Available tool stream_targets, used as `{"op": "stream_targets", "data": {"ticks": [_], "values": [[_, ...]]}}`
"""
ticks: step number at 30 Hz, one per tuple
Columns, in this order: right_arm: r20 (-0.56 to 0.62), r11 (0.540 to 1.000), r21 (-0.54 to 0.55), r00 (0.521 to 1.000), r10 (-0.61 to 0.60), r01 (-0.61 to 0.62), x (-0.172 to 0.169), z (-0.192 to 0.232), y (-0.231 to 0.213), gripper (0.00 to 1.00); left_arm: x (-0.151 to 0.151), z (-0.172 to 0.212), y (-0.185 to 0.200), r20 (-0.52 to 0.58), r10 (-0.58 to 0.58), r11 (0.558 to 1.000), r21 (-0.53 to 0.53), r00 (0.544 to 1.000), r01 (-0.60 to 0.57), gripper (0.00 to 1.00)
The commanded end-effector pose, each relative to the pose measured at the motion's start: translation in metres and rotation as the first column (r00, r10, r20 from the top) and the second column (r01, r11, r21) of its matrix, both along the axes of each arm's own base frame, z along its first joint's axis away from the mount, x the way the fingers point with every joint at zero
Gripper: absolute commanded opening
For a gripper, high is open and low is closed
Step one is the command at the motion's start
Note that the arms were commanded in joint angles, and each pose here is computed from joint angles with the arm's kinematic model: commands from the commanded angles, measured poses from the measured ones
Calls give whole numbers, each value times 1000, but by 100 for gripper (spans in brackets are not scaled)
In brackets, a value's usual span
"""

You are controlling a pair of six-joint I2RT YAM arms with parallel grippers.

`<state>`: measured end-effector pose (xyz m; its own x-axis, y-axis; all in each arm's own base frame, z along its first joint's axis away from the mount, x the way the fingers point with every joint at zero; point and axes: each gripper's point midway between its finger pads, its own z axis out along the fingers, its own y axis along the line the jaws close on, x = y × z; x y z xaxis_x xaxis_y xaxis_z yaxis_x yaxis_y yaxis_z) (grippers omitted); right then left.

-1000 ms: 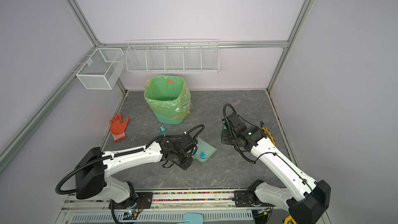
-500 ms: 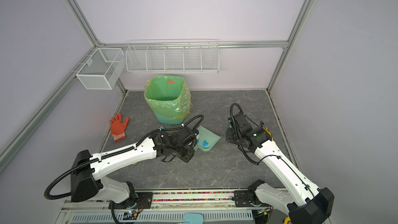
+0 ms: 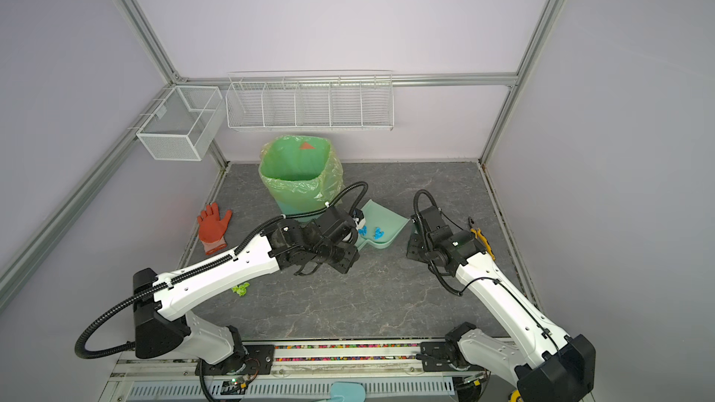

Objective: Sweep away the paper scraps from the table
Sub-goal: 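Lift the dustpan over the green bin with left gripper while right withdraws brush, then tip the dustpan into the green bin with the left gripper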

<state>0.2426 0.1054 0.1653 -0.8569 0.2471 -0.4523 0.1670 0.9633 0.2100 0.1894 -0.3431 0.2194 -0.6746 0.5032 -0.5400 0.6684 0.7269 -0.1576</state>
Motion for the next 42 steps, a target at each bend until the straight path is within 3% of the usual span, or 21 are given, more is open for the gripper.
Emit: {"op": "stream_targets", "data": {"ticks": [1,23,34,42], "values": [[10,1000,12,1000,-21,21,0,-3,-2,7,11,11,1,31,3,1000,16,1000,-4,0],[2,1000,11,1000,15,-15,13,-12,-3,7,90,101,7,168,138,985,-125,976,-118,0],[-5,999,29,999,32,-32,11,-18,1,7,123,129,40,168,252,952,-218,953,-213,0],[4,998,44,999,42,-42,12,-18,4,7,143,132,70,64,346,903,-294,936,-314,0]]}}
